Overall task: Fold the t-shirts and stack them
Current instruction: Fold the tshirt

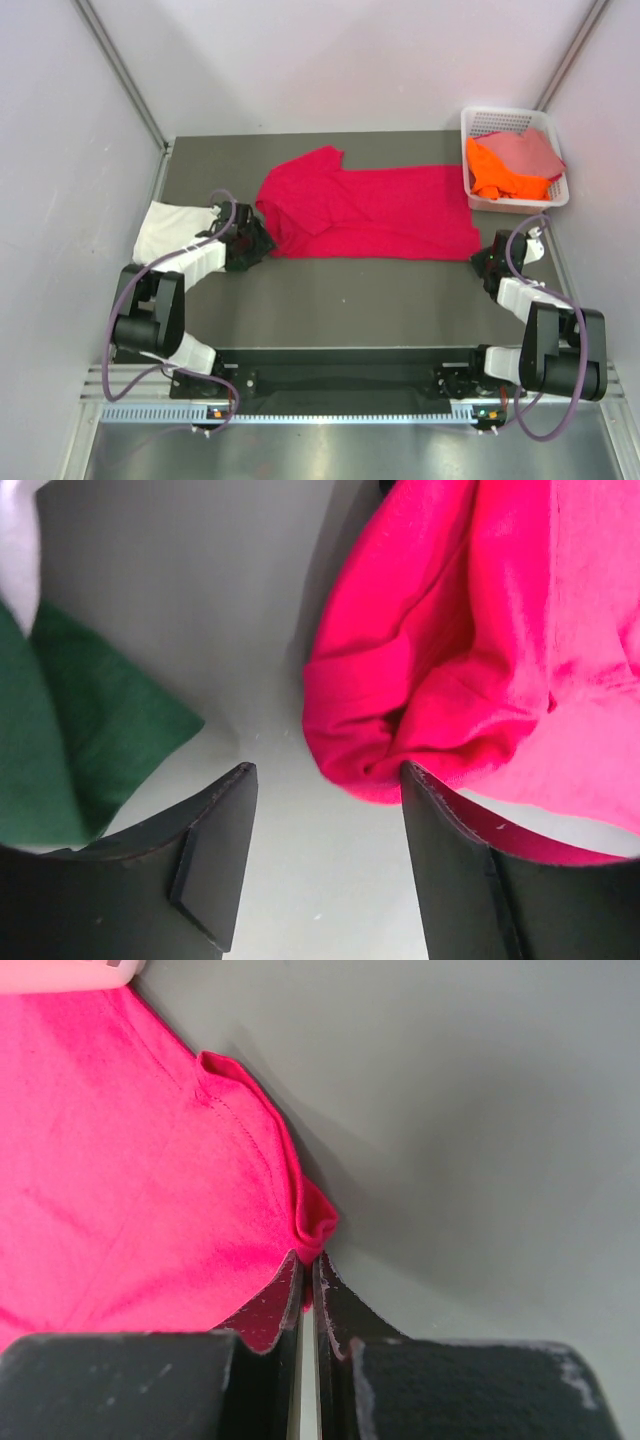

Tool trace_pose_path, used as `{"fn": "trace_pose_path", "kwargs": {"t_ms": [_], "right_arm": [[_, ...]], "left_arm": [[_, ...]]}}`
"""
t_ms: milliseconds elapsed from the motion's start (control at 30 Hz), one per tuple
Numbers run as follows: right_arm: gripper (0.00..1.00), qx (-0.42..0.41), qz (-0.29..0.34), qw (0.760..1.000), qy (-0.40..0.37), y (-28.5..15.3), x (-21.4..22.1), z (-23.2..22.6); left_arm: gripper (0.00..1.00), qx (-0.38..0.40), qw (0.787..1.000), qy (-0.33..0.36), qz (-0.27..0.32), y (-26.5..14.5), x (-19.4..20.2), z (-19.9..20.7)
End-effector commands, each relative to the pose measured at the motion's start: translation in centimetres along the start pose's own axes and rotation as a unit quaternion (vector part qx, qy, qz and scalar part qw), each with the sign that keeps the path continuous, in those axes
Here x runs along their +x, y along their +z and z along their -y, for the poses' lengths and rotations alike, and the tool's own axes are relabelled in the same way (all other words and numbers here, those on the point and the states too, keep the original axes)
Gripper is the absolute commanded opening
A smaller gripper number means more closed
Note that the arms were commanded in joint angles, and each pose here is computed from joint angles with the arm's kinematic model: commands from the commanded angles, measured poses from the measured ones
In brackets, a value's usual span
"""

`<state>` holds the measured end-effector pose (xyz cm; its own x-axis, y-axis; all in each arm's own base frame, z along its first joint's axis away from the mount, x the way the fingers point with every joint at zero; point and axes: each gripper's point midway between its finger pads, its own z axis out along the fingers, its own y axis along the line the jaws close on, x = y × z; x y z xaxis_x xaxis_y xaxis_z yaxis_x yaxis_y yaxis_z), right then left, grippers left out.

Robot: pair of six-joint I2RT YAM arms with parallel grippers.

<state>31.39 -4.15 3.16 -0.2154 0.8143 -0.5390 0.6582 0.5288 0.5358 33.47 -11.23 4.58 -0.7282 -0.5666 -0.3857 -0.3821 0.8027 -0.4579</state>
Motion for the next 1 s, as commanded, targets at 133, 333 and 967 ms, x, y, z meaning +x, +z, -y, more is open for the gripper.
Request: {"fn": "trace_pose_path", "kwargs": {"t_ms": [133,333,967], "right_arm": [[0.00,-0.015,0.020,1.000,-0.003,0.0,-1.1,-0.5],[0.00,-0.017,0.024,1.000,-0.002,-0.1,-1.2,-0.5],[0.00,-0.014,0.031,0.999,0.011,-0.5,-1.2,0.1]], "left_arm": [[0.60,0.044,0.999,-0.019,0.022,1.1,-1.6,2.5],[0.07,0.011,0.998,-0.050,0.030,2.3,-2.5,1.2],[0.58,-0.124,0.980,-0.074,0.134,-5.0,-7.8,-6.0]]}}
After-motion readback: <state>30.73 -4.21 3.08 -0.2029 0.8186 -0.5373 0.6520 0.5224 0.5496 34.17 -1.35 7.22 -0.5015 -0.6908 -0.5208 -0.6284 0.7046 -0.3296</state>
